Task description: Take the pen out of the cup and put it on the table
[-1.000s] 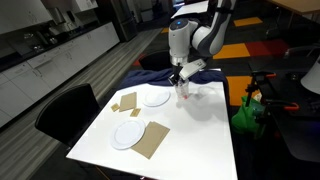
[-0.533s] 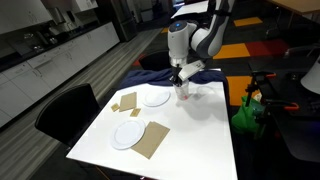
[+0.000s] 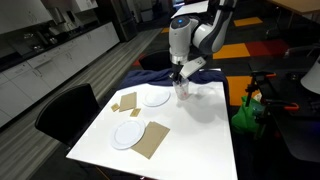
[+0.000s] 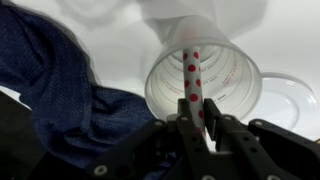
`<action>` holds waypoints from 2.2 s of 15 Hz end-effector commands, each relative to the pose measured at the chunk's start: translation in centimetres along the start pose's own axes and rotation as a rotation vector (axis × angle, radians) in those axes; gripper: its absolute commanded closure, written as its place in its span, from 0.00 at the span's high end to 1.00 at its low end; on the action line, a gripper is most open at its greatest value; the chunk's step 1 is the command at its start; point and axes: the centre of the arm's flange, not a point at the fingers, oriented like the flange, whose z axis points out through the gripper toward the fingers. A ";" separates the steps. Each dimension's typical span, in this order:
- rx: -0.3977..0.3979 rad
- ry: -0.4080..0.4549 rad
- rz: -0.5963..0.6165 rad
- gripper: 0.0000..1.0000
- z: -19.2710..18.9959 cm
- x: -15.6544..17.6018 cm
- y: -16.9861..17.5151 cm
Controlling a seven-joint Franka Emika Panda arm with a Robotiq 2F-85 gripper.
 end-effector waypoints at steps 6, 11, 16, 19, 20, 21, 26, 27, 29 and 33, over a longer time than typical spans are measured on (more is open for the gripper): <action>0.016 0.131 -0.040 0.05 -8.4 -1.2 2.6; 0.047 0.222 -0.104 0.05 -13.0 -1.2 2.5; 0.104 0.291 -0.209 0.05 -17.0 -2.5 1.0; 0.151 0.280 -0.299 0.05 -18.5 -3.7 -0.7; 0.166 0.275 -0.332 0.05 -18.8 -4.2 -1.3; 0.185 0.265 -0.371 0.05 -19.0 -4.7 -1.9; 0.259 0.188 -0.547 0.05 -19.4 -7.2 -5.1; 0.263 0.169 -0.579 0.05 -19.4 -7.7 -5.8; 0.269 0.126 -0.642 0.05 -19.2 -8.7 -7.3; 0.272 0.031 -0.744 0.05 -18.3 -10.5 -10.3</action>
